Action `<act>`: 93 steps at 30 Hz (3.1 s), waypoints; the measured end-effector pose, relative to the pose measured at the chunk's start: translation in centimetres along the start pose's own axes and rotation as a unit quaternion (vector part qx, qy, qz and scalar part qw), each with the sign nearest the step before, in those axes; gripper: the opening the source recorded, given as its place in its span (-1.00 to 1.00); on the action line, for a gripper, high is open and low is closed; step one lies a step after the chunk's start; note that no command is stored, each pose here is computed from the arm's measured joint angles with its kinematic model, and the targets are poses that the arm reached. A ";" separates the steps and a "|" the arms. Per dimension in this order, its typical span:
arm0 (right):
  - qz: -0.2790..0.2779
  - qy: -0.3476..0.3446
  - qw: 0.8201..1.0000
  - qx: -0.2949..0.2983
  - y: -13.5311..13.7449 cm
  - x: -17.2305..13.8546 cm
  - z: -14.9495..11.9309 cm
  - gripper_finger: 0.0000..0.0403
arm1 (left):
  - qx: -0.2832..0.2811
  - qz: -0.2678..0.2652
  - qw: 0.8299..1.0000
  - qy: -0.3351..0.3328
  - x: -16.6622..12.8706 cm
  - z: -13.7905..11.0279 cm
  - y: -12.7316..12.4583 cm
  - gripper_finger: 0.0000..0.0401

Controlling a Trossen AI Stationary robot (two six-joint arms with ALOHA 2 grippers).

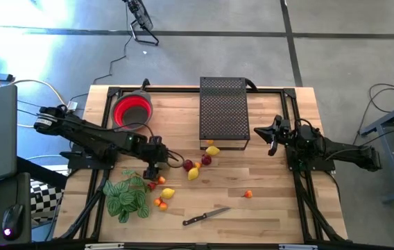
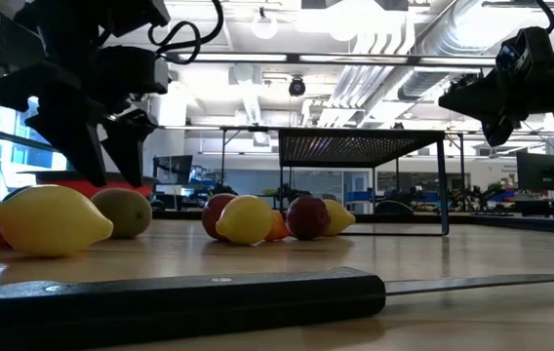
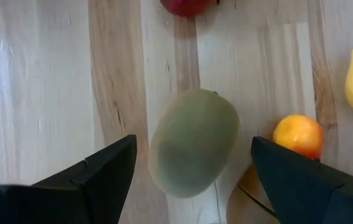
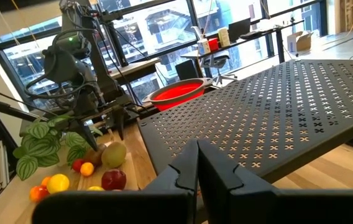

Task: Pick & Place Fruit
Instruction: Put the right green kiwi into strainer bowl

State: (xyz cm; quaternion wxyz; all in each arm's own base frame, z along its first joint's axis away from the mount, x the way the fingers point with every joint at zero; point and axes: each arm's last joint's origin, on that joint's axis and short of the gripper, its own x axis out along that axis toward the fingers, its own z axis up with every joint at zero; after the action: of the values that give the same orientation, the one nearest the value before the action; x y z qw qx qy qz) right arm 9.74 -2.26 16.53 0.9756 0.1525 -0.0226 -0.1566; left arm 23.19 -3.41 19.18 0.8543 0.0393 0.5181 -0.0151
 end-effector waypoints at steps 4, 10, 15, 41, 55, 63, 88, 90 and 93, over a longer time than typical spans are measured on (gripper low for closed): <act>0.000 0.000 1.000 0.000 0.0 0.0 0.0 -0.99 | 0.001 0.001 1.000 0.009 0.6 0.0 0.0 0.56; 0.000 0.001 1.000 0.000 0.0 0.0 0.0 -0.99 | 0.004 0.003 0.999 0.041 2.2 -0.2 -0.2 0.56; 0.001 0.001 1.000 0.000 0.0 0.0 0.0 -0.99 | 0.005 0.003 0.999 0.054 3.0 -0.2 -0.2 0.56; 0.001 0.001 1.000 0.000 0.0 0.0 0.0 -0.99 | 0.001 0.000 0.999 0.038 3.2 0.1 -0.3 0.27; 0.001 0.001 1.000 0.000 0.0 0.0 0.0 -0.99 | -0.037 0.007 0.999 0.037 3.2 0.1 -0.3 0.29; 0.001 0.001 1.000 0.000 0.0 0.0 0.0 -0.99 | -0.062 0.015 0.997 0.032 3.1 0.2 -0.2 0.29; 0.001 0.001 1.000 0.000 0.0 0.0 0.0 -0.99 | -0.035 0.140 0.988 0.061 -5.3 6.5 0.9 0.22; 0.001 0.001 1.000 0.000 0.0 0.0 0.0 -0.99 | -0.035 0.159 0.985 0.064 -6.5 7.1 1.0 0.22; 0.001 0.001 1.000 0.000 0.0 0.0 0.0 -0.99 | -0.043 0.184 0.980 0.058 -8.3 7.9 1.3 0.22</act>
State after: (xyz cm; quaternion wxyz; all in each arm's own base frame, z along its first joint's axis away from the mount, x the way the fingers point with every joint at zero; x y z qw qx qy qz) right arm 9.74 -2.25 16.53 0.9758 0.1523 -0.0220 -0.1553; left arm 26.38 -2.90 30.23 0.8116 0.0975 0.5512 0.1670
